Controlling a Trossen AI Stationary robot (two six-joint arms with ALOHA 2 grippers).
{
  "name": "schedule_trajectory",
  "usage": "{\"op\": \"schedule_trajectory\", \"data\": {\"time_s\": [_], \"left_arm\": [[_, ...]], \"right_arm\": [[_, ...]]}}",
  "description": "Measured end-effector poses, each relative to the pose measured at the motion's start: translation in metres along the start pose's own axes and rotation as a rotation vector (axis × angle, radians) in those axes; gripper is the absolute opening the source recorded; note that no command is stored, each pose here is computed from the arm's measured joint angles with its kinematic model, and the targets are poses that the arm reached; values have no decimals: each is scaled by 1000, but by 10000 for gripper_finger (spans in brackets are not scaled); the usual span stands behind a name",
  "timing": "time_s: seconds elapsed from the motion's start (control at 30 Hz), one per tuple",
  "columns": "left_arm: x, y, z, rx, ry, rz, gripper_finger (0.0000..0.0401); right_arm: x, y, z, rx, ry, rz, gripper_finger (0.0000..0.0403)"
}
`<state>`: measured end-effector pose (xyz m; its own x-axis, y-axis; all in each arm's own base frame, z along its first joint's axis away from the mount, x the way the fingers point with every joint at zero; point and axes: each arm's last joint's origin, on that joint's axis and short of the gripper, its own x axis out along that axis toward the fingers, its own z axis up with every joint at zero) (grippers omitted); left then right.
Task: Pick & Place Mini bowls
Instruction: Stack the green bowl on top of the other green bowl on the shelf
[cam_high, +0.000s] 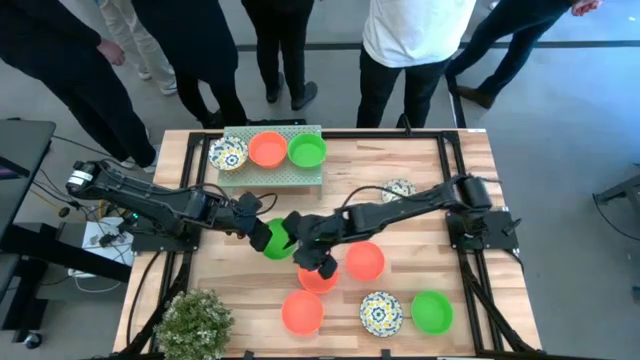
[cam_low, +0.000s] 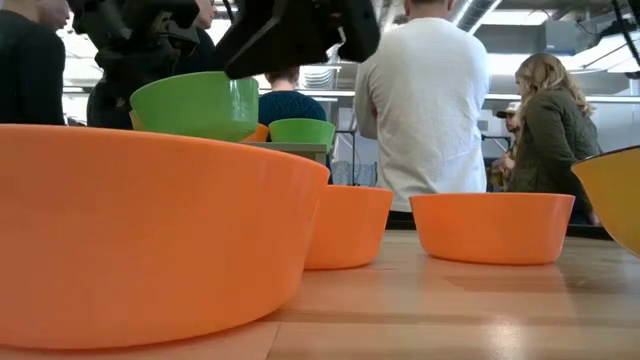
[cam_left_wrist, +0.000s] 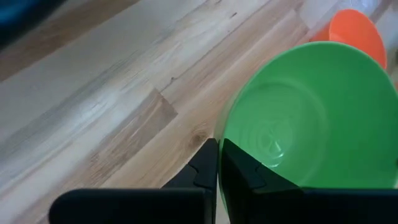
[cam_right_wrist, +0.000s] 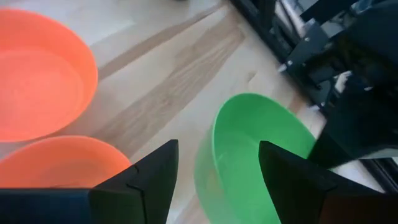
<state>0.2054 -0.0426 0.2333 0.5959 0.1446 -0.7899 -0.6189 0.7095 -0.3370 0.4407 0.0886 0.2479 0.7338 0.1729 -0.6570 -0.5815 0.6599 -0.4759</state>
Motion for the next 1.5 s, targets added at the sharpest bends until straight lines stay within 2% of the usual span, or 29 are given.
{"op": "schedule_trajectory", "data": {"time_s": [0.23,0.43,0.93,1.2,1.3,1.5], "left_arm": [[0,0,0,-1,0,0,12],[0,0,1,-2,-16,6,12],[0,-2,3,-14,-55,0,20],[2,-1,11,-54,-61,-37,93],[2,-1,10,-52,-63,-39,118],[2,-2,10,-41,-66,-41,140]], "right_arm": [[16,-4,1,-5,89,73,218],[18,-11,-6,18,113,72,200],[17,-22,-20,41,136,85,10],[24,-16,-18,37,141,96,7],[27,-11,-22,89,181,119,5],[22,-5,-27,166,284,138,4]]}}
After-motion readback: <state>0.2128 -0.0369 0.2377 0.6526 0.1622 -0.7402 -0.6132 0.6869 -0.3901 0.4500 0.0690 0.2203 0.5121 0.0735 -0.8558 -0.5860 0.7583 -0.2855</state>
